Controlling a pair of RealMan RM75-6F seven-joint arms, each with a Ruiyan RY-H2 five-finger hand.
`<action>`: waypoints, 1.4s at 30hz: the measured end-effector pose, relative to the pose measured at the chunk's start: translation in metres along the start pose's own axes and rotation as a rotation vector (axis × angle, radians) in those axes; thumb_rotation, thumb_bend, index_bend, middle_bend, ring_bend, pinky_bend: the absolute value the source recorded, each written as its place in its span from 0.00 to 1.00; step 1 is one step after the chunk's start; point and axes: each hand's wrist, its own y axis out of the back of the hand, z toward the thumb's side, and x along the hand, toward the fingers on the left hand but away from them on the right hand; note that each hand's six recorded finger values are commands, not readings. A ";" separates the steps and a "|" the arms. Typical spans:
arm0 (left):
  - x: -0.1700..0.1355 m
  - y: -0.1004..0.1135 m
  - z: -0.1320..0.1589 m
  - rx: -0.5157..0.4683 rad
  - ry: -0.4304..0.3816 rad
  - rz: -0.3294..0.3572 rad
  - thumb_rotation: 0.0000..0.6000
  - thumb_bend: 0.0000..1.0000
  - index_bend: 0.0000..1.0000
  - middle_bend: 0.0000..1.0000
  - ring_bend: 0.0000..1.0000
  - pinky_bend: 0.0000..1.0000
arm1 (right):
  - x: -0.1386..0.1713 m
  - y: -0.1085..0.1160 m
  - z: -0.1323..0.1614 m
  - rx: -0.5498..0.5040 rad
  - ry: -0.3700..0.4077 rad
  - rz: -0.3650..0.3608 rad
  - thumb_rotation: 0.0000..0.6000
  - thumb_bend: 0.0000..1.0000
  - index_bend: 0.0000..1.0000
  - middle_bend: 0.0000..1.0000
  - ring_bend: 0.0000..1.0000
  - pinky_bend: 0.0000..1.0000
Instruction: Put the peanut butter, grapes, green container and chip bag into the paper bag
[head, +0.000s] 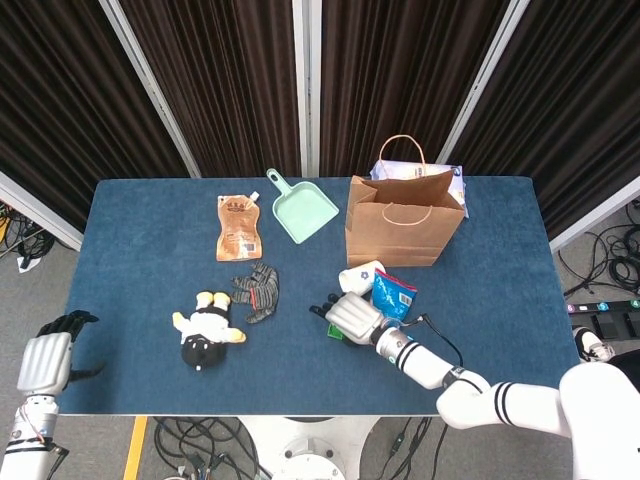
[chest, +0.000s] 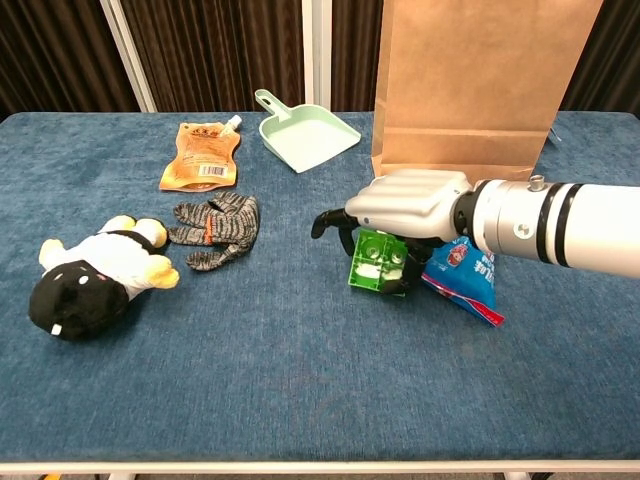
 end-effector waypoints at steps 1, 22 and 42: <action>0.000 0.000 0.000 0.000 0.001 0.000 1.00 0.08 0.35 0.34 0.26 0.28 | 0.001 0.000 0.000 0.006 0.002 0.000 1.00 0.23 0.20 0.34 0.25 0.52; 0.000 -0.002 -0.002 -0.004 0.000 0.002 1.00 0.08 0.35 0.34 0.26 0.28 | 0.019 0.012 -0.013 0.006 -0.021 -0.019 1.00 0.00 0.09 0.26 0.16 0.39; -0.002 -0.001 -0.004 -0.008 0.010 0.003 1.00 0.08 0.35 0.34 0.26 0.28 | 0.005 -0.003 -0.010 0.061 -0.049 0.007 1.00 0.23 0.28 0.38 0.28 0.53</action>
